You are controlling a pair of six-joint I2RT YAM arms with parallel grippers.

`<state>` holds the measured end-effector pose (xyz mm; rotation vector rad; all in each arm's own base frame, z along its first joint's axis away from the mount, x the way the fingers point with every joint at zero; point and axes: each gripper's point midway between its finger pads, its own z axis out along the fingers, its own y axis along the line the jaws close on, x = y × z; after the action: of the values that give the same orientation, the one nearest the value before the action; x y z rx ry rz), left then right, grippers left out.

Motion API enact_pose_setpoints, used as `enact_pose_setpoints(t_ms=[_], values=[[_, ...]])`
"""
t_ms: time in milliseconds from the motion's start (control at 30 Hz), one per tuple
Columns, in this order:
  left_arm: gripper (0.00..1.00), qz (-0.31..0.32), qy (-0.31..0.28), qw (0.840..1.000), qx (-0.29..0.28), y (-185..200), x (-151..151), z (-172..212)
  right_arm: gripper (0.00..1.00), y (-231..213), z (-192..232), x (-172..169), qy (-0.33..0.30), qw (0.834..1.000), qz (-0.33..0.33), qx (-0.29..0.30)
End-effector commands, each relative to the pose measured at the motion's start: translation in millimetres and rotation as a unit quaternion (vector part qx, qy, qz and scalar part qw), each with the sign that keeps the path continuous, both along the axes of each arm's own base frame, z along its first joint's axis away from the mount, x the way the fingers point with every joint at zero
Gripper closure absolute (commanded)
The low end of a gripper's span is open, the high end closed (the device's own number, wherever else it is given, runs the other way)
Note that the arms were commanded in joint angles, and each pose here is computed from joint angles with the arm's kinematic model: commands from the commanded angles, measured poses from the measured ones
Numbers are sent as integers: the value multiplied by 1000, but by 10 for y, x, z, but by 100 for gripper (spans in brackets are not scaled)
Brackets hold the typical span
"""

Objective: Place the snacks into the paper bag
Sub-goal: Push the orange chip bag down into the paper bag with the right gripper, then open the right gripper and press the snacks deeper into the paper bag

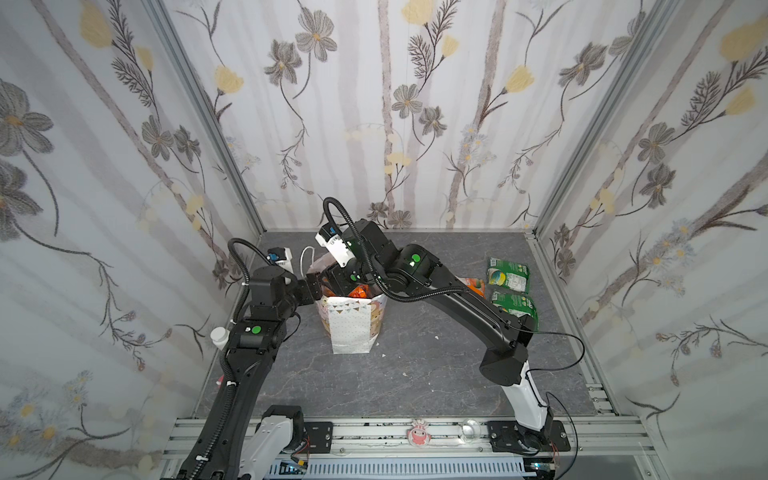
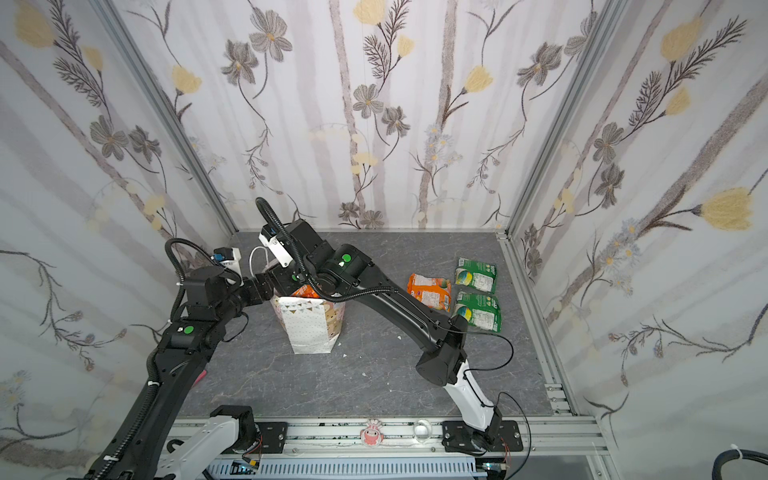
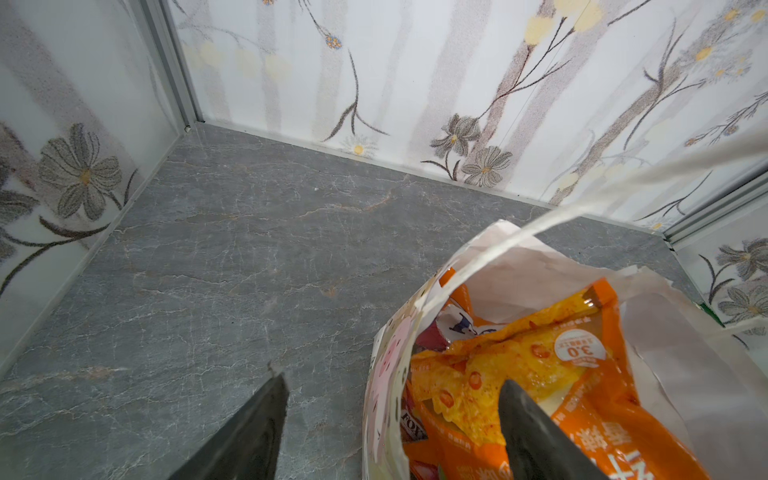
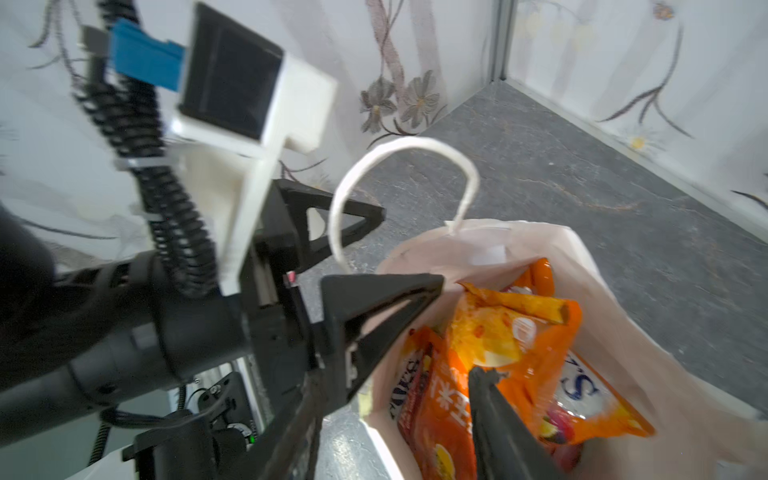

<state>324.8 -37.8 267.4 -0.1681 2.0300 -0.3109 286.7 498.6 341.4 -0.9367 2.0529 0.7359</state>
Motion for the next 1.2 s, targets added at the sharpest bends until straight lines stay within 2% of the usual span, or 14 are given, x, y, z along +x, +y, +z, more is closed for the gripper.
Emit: enact_pose_setpoints(t_ms=[0,100,200,233,533,667,800,1033,1167], values=[[20,0,-9,1000,0,5,17,43,44,-340,-63,205,-17,997,-53,-52],[20,-1,-11,1000,0,-3,6,51,47,-497,-282,276,-13,992,-69,-102],[20,0,-13,1000,0,5,5,62,63,-605,-350,364,-27,986,-99,-129],[20,0,-12,1000,-1,0,4,59,65,-614,-375,384,-31,985,-102,-135],[21,-1,-13,1000,-1,-3,-2,62,68,-482,-677,681,-37,982,-121,-140],[22,0,-14,1000,0,4,-2,65,71,-324,-794,668,-15,989,-88,-122],[25,0,-14,1000,0,1,-5,62,78,-116,-803,423,8,995,-17,-100],[25,2,-14,1000,0,10,-8,64,81,122,-919,116,38,994,66,-85],[25,0,-14,1000,-1,3,-7,67,81,3,-1187,232,35,990,30,-136]])
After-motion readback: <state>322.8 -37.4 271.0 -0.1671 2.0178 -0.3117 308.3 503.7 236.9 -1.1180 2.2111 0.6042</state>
